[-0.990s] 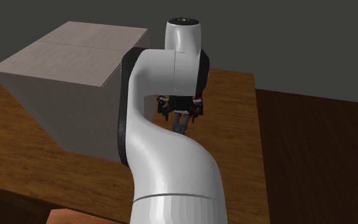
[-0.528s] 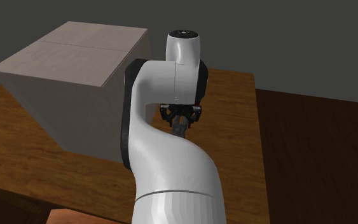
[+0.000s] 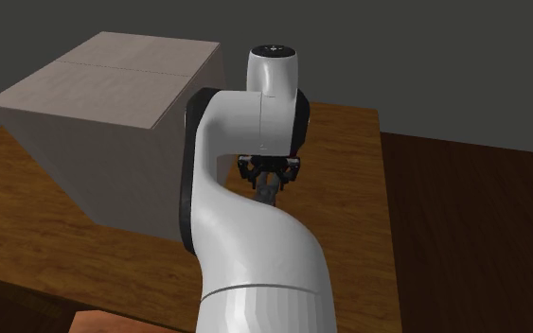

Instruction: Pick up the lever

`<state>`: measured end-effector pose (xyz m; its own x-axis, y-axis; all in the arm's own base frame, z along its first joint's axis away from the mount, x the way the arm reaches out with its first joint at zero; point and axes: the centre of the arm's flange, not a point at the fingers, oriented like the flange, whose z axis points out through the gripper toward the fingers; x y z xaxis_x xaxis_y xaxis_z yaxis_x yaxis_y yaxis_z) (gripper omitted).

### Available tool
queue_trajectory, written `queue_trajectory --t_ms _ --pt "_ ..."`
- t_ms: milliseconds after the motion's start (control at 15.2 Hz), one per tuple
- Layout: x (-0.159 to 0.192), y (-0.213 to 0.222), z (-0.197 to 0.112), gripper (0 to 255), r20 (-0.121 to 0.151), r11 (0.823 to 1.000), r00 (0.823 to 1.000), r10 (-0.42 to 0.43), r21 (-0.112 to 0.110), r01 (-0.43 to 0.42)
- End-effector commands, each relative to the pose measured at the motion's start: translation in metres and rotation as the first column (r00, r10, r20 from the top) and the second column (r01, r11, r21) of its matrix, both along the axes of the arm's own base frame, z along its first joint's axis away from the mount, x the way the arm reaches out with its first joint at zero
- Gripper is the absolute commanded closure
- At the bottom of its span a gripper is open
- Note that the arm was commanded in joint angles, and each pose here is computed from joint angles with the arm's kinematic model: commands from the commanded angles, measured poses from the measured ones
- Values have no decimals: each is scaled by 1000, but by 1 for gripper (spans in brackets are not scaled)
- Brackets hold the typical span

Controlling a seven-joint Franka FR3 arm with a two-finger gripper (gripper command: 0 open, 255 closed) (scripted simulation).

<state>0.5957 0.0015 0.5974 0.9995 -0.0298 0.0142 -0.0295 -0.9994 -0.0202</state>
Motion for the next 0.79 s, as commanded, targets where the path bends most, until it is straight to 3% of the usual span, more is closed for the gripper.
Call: queue_trajectory --t_ms 0,726 --pt "1 0 0 255 -2 1000 1000 -1 0 1" --pt "1 0 58 255 -2 1000 1000 -1 0 1"
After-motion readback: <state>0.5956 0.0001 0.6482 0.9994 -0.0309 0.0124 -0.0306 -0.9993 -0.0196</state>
